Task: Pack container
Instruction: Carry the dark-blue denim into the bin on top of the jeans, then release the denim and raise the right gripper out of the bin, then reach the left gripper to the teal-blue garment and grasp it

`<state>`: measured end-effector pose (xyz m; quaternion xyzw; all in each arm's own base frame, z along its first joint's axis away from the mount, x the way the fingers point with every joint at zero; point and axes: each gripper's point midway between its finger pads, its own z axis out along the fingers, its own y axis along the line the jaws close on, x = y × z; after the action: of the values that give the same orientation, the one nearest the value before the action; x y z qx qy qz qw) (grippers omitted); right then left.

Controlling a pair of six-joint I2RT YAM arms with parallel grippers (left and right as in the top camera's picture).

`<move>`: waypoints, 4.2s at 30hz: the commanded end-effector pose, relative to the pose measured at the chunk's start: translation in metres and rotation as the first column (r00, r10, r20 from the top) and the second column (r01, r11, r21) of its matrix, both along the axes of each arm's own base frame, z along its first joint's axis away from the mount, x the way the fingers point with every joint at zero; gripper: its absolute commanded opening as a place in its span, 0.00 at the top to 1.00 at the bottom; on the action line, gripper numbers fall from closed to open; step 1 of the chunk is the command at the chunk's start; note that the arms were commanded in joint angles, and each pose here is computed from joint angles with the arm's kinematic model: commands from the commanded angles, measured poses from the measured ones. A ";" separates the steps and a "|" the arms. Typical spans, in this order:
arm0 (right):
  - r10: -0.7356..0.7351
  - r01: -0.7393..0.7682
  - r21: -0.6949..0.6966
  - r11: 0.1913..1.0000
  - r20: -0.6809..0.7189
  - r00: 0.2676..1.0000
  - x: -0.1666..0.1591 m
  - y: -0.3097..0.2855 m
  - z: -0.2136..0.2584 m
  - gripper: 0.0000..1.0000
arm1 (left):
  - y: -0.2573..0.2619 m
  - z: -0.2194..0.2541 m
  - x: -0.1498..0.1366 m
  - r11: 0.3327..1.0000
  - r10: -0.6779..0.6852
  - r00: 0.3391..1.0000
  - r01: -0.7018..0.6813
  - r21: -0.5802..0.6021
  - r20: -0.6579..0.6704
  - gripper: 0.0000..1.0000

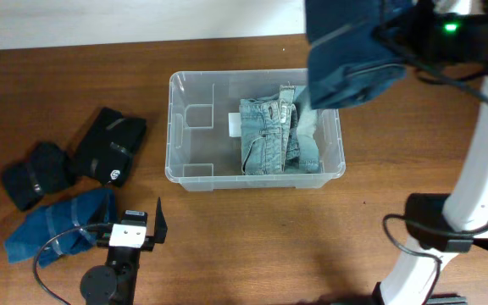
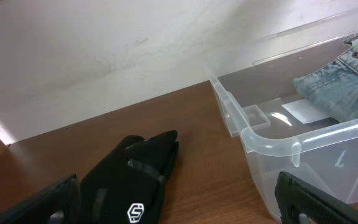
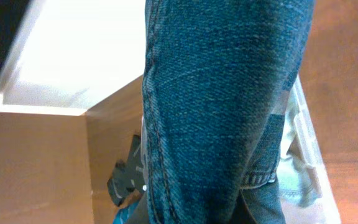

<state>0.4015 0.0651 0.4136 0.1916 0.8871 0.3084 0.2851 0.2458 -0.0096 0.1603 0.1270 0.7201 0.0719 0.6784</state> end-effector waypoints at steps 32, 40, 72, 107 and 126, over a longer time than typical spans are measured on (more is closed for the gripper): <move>0.070 -0.165 -0.316 0.934 -0.291 0.954 0.001 0.150 -0.162 0.96 | 0.000 -0.001 0.000 1.000 -0.005 1.000 0.005 -0.011 0.000 0.00; -0.107 -0.096 -0.613 0.785 -0.287 0.952 -0.006 0.083 -0.169 0.21 | 0.000 -0.001 0.000 1.000 -0.005 1.000 0.005 -0.011 0.000 0.01; -0.054 -0.417 -0.579 0.701 -0.626 0.778 -0.050 0.031 -0.349 0.96 | 0.000 -0.001 0.000 1.000 -0.005 1.000 0.005 -0.011 0.000 0.01; -0.582 0.251 -0.617 0.746 -0.420 0.697 -0.024 -0.240 -0.228 0.02 | 0.000 -0.001 0.000 1.000 -0.005 1.000 0.005 -0.011 0.000 0.01; -0.601 0.272 -0.617 0.739 -0.420 0.680 -0.029 -0.251 -0.228 0.02 | -0.014 0.093 -0.009 0.991 -0.082 0.994 0.089 -0.098 0.076 0.01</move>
<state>0.3736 -0.1842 0.1896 0.4099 0.9018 -0.0884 0.1048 0.2398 -0.0289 0.2011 0.1430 0.7031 0.0129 0.6964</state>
